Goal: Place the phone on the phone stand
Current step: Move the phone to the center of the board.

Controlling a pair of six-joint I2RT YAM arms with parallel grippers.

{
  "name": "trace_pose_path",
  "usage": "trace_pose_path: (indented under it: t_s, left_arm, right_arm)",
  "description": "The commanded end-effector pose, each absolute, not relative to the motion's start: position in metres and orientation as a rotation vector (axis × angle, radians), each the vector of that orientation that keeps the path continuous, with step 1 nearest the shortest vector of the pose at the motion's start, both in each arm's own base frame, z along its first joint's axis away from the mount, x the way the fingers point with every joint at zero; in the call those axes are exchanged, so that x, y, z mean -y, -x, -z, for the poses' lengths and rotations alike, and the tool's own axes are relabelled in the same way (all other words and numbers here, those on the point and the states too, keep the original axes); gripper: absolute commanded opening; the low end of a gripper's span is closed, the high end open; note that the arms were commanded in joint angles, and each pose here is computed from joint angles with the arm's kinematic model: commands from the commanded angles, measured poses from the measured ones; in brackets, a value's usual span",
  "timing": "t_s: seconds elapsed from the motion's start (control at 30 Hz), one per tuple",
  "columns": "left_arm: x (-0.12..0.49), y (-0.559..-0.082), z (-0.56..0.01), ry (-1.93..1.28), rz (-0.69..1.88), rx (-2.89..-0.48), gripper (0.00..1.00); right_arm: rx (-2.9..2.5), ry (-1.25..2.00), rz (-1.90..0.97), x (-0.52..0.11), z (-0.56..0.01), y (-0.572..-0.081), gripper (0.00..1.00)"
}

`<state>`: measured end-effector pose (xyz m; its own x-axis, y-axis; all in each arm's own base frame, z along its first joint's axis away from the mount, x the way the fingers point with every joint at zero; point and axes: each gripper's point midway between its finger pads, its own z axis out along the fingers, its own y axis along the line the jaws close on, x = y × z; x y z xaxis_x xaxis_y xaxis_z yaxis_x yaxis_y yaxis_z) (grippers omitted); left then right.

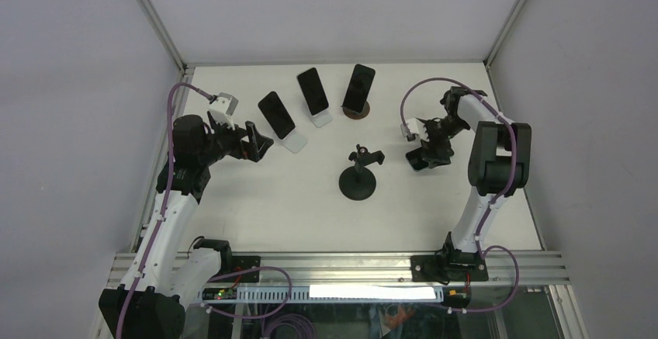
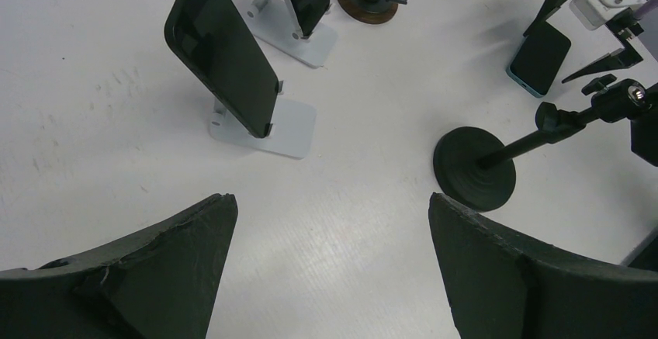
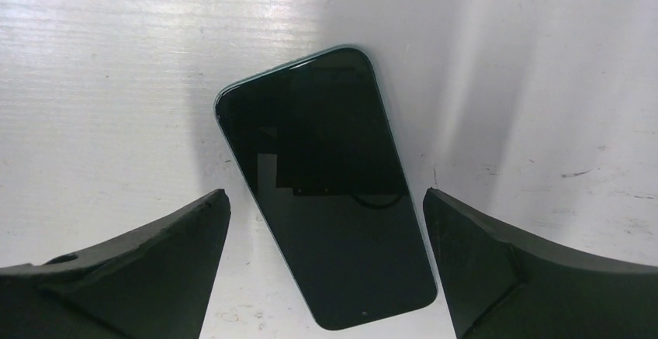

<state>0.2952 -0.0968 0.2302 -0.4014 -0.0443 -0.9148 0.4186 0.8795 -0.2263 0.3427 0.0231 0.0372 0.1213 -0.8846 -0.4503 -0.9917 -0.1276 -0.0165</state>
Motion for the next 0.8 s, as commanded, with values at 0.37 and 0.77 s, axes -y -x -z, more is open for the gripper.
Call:
trace_pose_path:
  t_s: [0.37,0.77]
  left_arm:
    - [0.097,-0.298,-0.237,-0.283,0.529,-1.894,0.98]
    - [0.099,-0.299,-0.234,-0.276,0.545,-1.904,0.99]
  right_arm:
    - [-1.780,2.260,-0.404,-0.018,-0.023,-0.351,0.99]
    - [-1.731,2.361,-0.346,-0.012,-0.007,-0.342,0.90]
